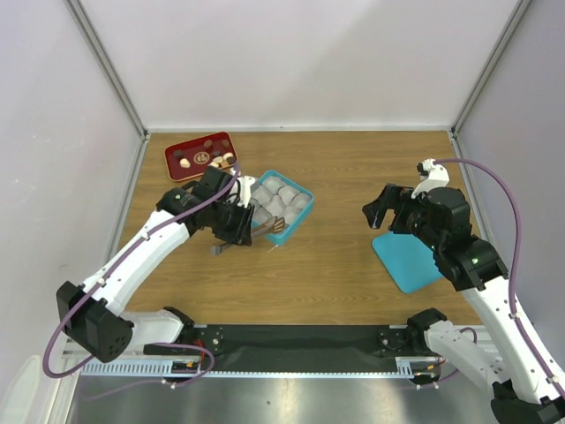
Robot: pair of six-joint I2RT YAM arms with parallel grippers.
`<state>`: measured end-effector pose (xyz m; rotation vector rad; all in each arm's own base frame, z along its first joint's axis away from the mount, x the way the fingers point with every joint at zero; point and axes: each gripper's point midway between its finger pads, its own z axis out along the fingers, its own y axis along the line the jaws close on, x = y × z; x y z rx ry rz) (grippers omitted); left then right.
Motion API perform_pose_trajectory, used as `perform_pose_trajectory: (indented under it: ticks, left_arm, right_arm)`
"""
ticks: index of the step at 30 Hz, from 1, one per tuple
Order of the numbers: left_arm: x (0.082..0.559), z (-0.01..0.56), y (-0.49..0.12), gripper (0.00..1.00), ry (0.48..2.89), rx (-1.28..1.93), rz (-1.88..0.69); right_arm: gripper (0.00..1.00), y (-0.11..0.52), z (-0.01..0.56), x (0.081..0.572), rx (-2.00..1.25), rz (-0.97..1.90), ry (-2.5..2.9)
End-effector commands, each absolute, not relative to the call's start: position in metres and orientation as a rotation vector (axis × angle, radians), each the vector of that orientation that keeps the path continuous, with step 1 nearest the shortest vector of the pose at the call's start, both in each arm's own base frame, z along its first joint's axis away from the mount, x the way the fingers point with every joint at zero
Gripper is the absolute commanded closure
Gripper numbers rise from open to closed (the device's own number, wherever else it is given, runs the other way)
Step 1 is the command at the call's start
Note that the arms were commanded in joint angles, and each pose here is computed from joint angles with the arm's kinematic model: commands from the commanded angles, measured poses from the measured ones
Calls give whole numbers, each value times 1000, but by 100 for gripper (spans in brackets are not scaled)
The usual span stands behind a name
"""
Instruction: Pack the chocolate
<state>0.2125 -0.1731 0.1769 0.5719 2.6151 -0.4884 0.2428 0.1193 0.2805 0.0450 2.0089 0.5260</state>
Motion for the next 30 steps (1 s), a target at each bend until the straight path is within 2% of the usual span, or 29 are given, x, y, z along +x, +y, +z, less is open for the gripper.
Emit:
perform_pose_trajectory:
  ticks: [1,17,25,30]
  left_arm:
    - [217,177,-181,74,2576,576,-518]
    - [234,157,-183,73,2609,566,-459]
    - [236,155,-179,66,2616,553,-424]
    - [235,154,-180,57,2621,551,-428]
  right_arm:
    - [0,117,299,241,50,542,1950]
    - [0,117,298,244,50,534,1946]
    - [0,118,299,245,50,538,1942]
    - [0,118,299,246,53,538,1940]
